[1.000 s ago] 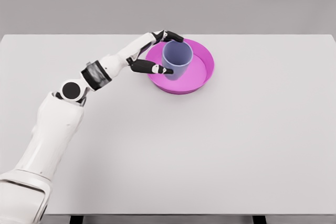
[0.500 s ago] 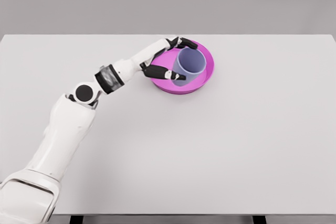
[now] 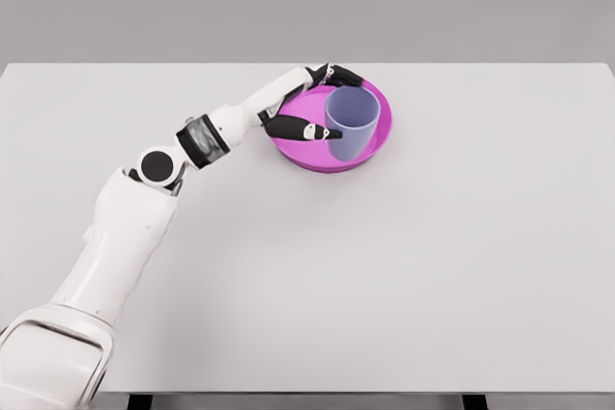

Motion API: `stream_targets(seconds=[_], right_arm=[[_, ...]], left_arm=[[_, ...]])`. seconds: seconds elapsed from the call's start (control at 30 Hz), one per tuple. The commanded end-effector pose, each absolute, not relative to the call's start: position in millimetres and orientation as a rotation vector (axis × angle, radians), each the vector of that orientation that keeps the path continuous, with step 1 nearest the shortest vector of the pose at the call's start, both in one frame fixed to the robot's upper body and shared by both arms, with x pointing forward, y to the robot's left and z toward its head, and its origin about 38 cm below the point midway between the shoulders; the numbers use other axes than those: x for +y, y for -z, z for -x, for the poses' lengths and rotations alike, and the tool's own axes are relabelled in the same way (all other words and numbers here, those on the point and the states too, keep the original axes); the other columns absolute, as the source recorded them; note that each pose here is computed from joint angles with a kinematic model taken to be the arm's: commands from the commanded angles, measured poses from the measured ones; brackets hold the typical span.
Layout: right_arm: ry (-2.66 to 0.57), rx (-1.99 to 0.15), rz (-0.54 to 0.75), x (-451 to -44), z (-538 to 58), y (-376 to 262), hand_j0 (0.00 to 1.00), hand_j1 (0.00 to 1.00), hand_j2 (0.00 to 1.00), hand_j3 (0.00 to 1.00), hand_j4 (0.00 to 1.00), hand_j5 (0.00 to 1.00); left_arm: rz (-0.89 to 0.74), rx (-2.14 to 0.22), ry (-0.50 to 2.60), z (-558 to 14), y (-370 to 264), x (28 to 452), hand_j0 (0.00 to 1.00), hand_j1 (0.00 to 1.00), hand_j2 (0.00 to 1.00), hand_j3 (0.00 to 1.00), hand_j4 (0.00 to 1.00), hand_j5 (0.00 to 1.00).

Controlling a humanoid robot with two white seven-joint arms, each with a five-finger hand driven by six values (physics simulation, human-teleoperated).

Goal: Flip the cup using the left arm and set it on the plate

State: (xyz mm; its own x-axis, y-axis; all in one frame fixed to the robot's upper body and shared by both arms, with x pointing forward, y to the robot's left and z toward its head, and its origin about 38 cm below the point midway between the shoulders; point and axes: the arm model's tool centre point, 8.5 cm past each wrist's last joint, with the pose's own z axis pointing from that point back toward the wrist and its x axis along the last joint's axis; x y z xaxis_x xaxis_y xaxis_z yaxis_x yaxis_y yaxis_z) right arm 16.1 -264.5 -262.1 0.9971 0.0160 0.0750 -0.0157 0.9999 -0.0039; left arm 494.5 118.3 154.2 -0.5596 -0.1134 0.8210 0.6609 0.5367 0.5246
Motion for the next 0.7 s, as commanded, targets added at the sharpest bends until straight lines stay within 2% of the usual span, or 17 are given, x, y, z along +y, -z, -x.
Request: stream_targets(seconds=[0.0,0.57,0.67], right_arm=[[-0.016,-0.076,0.003,-264.5,-16.2,262.1,1.0,1.0,1.0,1.0,1.0,1.0],[-0.016,-0.074,0.003,-264.5,-16.0,262.1,1.0,1.0,1.0,1.0,1.0,1.0],[-0.016,-0.074,0.003,-264.5,-16.0,262.1,1.0,1.0,1.0,1.0,1.0,1.0]], left_arm=[[0.446,-1.898,1.107,-495.0,-154.4,119.4,0.74,0.74,0.74,0.74,0.74,0.74],[0.41,-1.866,1.151,-499.0,-151.1,120.6,0.75,0.75,0.75,0.75,0.75,0.75],[0.409,-1.87,1.153,-499.6,-153.1,120.3,0.86,0.86,0.86,0.86,0.86,0.86]])
